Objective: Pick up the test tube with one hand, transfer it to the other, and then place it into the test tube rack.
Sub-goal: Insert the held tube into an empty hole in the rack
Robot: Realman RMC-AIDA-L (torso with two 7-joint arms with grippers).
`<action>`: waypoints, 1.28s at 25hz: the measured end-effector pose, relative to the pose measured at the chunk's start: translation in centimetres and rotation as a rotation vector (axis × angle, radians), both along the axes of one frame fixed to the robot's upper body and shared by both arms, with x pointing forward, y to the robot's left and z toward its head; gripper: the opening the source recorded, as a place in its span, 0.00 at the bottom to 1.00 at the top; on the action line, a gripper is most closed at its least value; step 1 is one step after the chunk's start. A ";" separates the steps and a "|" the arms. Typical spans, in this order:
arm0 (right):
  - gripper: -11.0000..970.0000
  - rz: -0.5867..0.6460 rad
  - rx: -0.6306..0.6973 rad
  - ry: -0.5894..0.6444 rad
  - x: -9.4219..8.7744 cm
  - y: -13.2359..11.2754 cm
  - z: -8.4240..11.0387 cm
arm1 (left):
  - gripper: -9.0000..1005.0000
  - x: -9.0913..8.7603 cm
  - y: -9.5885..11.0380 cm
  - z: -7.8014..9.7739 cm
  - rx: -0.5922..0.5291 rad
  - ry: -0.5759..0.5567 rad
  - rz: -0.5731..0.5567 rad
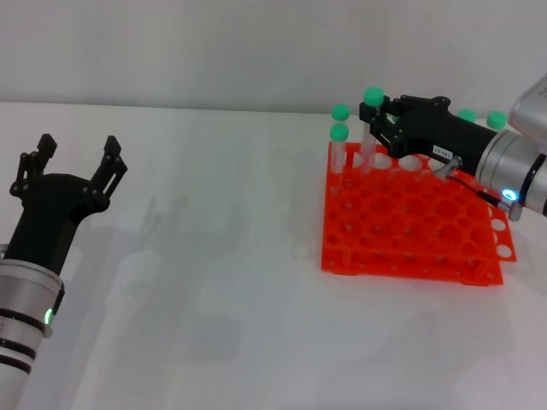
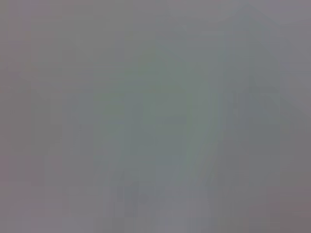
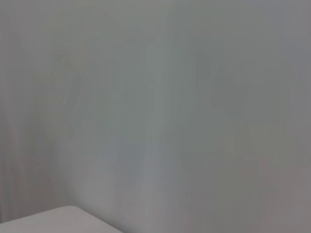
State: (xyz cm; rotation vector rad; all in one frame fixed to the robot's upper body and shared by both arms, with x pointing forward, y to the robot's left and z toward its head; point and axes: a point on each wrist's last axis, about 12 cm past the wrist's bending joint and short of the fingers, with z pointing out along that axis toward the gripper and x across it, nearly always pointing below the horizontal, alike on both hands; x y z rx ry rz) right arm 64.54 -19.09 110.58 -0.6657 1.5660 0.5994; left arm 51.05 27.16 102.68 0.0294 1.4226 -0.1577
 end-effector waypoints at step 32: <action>0.31 -0.061 -0.058 0.107 -1.1 -0.9 -2.8 | 0.89 0.1 -0.1 0.1 -0.002 -0.007 -0.004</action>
